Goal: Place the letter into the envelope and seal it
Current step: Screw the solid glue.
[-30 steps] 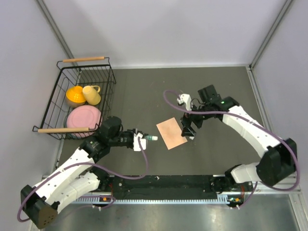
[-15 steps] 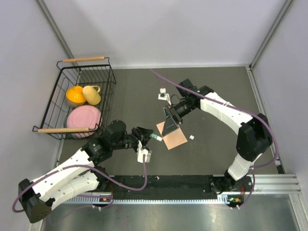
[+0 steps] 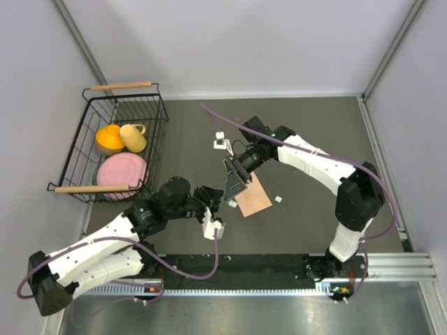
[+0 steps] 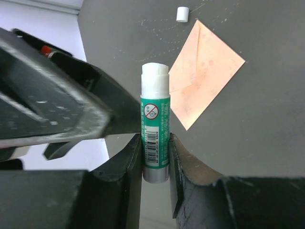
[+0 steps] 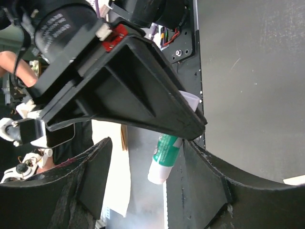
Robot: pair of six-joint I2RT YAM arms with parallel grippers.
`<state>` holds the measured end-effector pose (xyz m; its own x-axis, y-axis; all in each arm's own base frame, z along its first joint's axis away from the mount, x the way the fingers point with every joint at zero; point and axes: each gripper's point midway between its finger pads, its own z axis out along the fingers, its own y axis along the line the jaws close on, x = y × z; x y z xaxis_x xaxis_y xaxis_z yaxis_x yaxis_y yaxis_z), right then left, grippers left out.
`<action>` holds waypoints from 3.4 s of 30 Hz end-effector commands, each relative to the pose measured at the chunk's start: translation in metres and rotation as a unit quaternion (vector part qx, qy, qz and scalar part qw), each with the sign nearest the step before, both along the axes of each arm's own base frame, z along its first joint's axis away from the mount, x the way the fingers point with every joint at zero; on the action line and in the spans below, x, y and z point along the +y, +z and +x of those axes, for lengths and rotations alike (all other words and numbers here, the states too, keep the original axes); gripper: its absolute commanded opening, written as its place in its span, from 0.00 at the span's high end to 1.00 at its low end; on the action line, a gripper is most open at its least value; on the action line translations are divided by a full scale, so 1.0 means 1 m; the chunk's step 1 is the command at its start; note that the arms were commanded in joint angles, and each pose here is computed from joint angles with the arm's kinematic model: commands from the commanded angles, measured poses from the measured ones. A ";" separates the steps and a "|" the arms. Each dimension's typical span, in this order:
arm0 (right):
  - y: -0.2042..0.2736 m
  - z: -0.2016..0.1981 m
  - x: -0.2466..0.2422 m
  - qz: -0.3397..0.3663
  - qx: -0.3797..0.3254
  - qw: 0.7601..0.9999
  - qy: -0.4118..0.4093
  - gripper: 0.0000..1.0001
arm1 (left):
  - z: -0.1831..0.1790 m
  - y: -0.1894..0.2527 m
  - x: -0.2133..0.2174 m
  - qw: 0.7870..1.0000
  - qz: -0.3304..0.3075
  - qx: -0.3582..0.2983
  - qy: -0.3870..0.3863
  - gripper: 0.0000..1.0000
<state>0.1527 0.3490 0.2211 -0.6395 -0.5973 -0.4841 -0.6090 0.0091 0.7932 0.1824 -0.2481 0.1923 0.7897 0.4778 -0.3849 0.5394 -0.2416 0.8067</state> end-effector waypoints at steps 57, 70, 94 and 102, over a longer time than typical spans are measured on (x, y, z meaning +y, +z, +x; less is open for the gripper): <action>0.054 0.029 -0.035 -0.014 -0.570 0.820 0.048 1.00 | -0.001 0.107 -0.012 0.495 -0.251 0.811 0.184 0.50; 0.060 0.030 -0.033 -0.014 -0.574 0.818 0.041 1.00 | 0.001 0.108 -0.018 0.489 -0.248 0.816 0.183 0.57; 0.067 -0.048 -0.014 0.096 -0.242 0.962 0.085 1.00 | -0.053 0.115 0.009 0.957 -0.197 0.126 -0.172 1.00; 0.067 -0.074 -0.012 0.118 -0.100 0.981 0.120 1.00 | -0.030 0.106 0.015 0.897 -0.071 -0.366 -0.236 1.00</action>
